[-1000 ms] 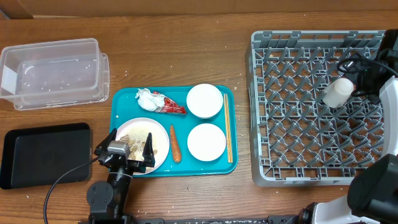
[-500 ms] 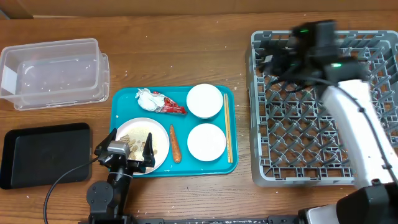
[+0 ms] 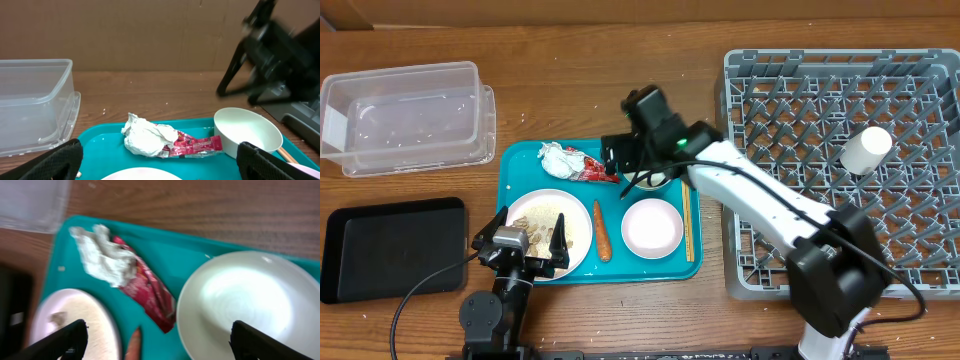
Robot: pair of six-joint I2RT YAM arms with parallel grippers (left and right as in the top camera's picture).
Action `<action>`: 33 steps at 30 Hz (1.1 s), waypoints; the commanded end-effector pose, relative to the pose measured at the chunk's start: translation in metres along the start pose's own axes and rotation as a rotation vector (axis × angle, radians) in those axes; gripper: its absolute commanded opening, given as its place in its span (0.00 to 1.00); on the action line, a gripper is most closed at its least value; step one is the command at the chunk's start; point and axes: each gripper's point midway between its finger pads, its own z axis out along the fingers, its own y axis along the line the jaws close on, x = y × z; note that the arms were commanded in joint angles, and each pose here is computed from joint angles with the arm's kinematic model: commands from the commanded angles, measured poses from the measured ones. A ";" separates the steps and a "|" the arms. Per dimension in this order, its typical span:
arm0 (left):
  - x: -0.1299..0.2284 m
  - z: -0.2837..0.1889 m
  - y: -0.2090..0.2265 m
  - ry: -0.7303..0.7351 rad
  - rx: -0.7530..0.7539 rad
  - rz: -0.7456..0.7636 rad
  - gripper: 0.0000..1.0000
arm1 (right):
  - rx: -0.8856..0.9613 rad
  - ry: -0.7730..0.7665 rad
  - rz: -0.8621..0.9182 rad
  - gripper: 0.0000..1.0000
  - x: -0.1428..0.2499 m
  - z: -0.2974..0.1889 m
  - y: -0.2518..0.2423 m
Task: Sort waste into correct bins and load items into the dishwasher
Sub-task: 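Move the right gripper to the white bowl and grasp its rim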
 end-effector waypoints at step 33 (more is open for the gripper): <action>0.000 0.000 0.000 -0.006 -0.003 0.024 1.00 | 0.252 -0.063 0.008 0.46 0.014 0.067 -0.033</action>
